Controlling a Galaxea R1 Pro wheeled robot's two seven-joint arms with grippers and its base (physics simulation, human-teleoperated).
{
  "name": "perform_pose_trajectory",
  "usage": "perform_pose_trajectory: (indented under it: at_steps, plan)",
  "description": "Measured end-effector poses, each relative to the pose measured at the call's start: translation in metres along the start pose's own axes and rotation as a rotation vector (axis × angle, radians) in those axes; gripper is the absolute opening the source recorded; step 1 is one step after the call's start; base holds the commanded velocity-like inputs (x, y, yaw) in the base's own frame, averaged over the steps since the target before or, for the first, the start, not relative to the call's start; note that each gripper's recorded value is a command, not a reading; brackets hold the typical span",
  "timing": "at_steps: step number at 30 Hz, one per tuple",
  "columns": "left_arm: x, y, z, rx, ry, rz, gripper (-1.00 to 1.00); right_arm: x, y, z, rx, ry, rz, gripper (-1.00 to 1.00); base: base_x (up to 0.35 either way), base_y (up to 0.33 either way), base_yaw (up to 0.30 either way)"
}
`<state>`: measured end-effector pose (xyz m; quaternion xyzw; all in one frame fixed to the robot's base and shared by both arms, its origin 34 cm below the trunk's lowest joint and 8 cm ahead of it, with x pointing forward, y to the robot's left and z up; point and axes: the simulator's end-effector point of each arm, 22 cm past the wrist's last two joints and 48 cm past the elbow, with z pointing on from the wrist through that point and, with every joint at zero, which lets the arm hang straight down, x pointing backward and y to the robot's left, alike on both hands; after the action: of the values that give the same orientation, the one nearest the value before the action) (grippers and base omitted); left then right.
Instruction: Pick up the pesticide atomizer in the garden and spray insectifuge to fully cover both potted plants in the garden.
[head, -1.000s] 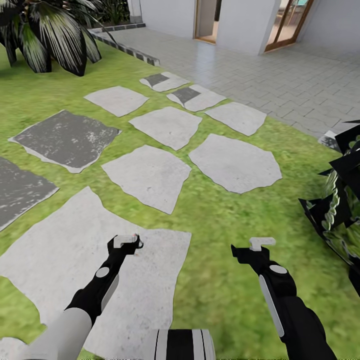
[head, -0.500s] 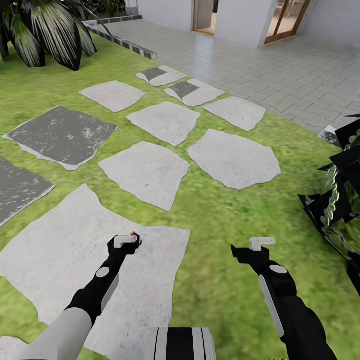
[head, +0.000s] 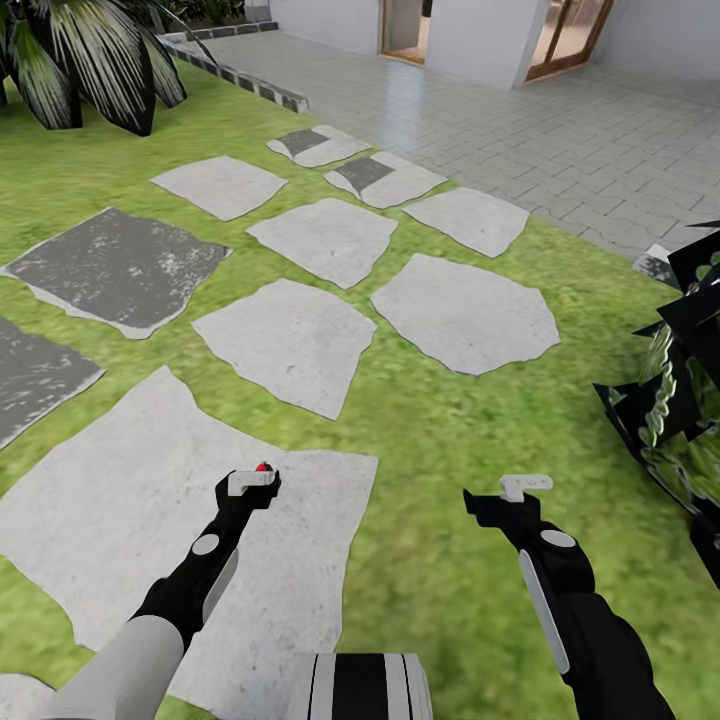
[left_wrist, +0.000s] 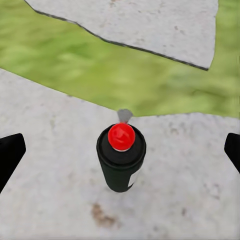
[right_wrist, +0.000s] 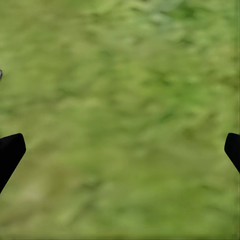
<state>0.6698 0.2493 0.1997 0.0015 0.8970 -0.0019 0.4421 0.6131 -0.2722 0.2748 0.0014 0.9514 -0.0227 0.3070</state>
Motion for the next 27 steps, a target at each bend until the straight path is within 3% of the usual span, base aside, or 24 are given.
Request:
perform_pose_trajectory:
  at_steps: [27]
  plan:
    - [0.022,0.002,0.004,-0.005,0.033,-0.010,1.00,0.017,0.000,0.010,0.000,0.034,0.000,1.00,0.000,0.000,0.000]
